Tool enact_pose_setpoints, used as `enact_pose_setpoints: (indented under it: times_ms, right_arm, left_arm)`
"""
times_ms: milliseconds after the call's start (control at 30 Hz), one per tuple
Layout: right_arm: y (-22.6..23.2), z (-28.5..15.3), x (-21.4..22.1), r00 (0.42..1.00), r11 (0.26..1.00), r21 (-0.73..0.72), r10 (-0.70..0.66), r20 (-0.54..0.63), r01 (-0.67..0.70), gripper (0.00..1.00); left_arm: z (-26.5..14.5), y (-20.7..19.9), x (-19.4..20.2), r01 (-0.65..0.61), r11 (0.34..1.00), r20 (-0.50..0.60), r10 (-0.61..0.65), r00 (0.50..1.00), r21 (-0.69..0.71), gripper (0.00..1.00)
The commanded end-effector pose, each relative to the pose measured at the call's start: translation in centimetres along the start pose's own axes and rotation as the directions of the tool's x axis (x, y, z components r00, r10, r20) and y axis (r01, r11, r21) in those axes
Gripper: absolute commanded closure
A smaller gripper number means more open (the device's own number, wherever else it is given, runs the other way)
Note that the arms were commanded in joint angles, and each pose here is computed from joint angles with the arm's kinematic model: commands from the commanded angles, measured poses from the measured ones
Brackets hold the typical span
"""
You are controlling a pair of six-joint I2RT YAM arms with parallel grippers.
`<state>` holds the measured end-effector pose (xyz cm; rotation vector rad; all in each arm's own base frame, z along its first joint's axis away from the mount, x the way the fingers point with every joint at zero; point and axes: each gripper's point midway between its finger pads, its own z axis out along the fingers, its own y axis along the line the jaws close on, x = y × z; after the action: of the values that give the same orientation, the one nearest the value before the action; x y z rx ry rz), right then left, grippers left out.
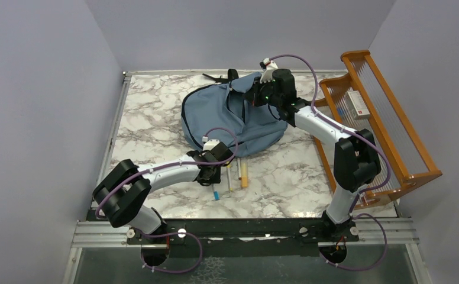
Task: Pack the student bag
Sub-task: Pick up the stationery from the center of the board.
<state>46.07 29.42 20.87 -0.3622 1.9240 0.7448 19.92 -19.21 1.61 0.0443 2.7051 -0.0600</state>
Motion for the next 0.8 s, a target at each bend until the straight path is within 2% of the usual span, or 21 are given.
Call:
enact_pose_setpoints:
  times_ms: [0, 233, 500, 767]
  right_arm:
    - [1.0, 0.0, -0.9, 0.999, 0.999, -0.035, -0.015, 0.043, 0.016, 0.99]
    - [0.8, -0.1, -0.9, 0.999, 0.999, -0.033, -0.015, 0.044, 0.016, 0.99]
    - [0.9, -0.4, -1.0, 0.999, 0.999, -0.036, -0.018, 0.044, 0.019, 0.99]
    - [0.9, -0.7, -1.2, 0.998, 0.999, -0.028, -0.026, 0.051, 0.028, 1.0]
  left_arm:
    - [1.3, 1.7, 3.1, -0.039, 0.996, -0.107, 0.03, 0.994, -0.077, 0.66]
    - [0.4, -0.2, 1.1, -0.053, 0.998, -0.065, 0.052, 0.997, -0.022, 0.77]
    - [-2.2, -3.4, -2.8, -0.028, 0.995, 0.033, 0.025, 0.999, 0.098, 0.84]
    - [-6.2, -5.7, -7.5, -0.013, 0.975, 0.152, -0.022, 0.988, 0.222, 0.85]
